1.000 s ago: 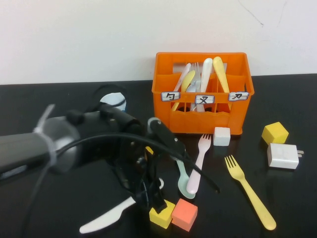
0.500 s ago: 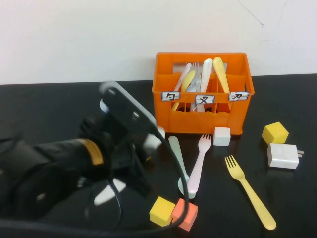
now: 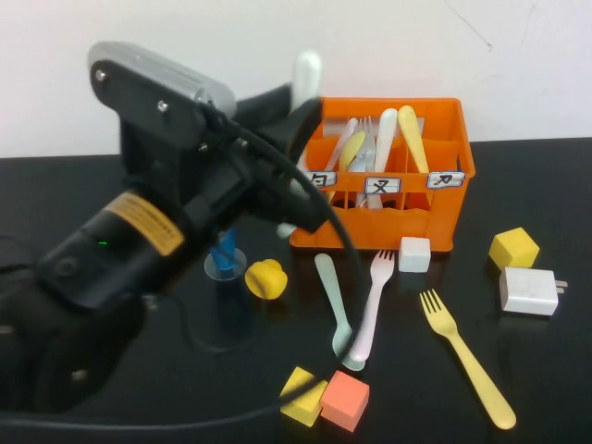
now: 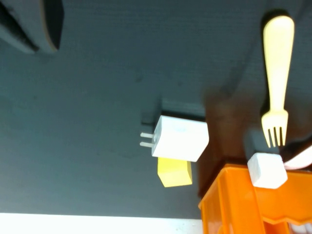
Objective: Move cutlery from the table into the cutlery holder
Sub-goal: Place the knife on the box
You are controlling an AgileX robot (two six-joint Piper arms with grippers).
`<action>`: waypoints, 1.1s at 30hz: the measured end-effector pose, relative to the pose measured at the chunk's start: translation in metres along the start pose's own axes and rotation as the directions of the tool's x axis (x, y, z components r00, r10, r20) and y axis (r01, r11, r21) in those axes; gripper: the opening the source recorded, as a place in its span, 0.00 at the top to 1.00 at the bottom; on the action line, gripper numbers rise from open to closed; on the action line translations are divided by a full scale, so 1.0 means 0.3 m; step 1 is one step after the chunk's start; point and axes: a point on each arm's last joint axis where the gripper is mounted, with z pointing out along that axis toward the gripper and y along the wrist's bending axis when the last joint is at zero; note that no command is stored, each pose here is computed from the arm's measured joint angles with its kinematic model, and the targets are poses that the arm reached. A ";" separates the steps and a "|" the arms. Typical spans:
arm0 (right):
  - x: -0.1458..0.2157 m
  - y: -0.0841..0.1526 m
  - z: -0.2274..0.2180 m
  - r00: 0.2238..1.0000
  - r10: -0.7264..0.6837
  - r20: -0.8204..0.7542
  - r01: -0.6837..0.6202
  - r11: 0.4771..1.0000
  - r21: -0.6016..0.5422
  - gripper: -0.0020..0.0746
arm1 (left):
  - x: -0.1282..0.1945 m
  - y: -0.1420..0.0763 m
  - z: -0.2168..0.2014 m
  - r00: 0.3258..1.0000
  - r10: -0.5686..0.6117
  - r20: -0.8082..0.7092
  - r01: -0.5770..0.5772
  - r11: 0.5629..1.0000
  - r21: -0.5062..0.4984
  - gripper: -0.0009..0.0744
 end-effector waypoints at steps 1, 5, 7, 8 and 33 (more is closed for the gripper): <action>0.000 0.000 0.000 1.000 0.000 0.000 0.000 1.000 0.000 0.98 | 0.005 -0.003 0.015 0.999 -0.002 0.045 0.001 1.000 0.014 0.78; 0.000 0.000 0.000 1.000 0.000 0.000 0.000 1.000 0.000 0.98 | 0.037 -0.012 0.065 0.979 -0.009 0.203 -0.004 0.998 0.064 0.78; 0.000 0.000 0.000 1.000 0.000 0.000 0.000 1.000 0.000 0.98 | 0.070 -0.014 0.090 0.966 -0.021 0.259 -0.001 0.996 0.085 0.78; 0.000 0.000 0.000 1.000 0.000 0.000 0.000 1.000 0.000 0.98 | 0.086 -0.013 0.105 0.963 -0.034 0.267 0.010 0.996 0.091 0.78; 0.000 0.000 0.000 1.000 0.000 0.000 0.000 1.000 0.000 0.98 | 0.308 -0.008 0.579 0.979 -0.118 0.166 0.092 0.983 0.157 0.78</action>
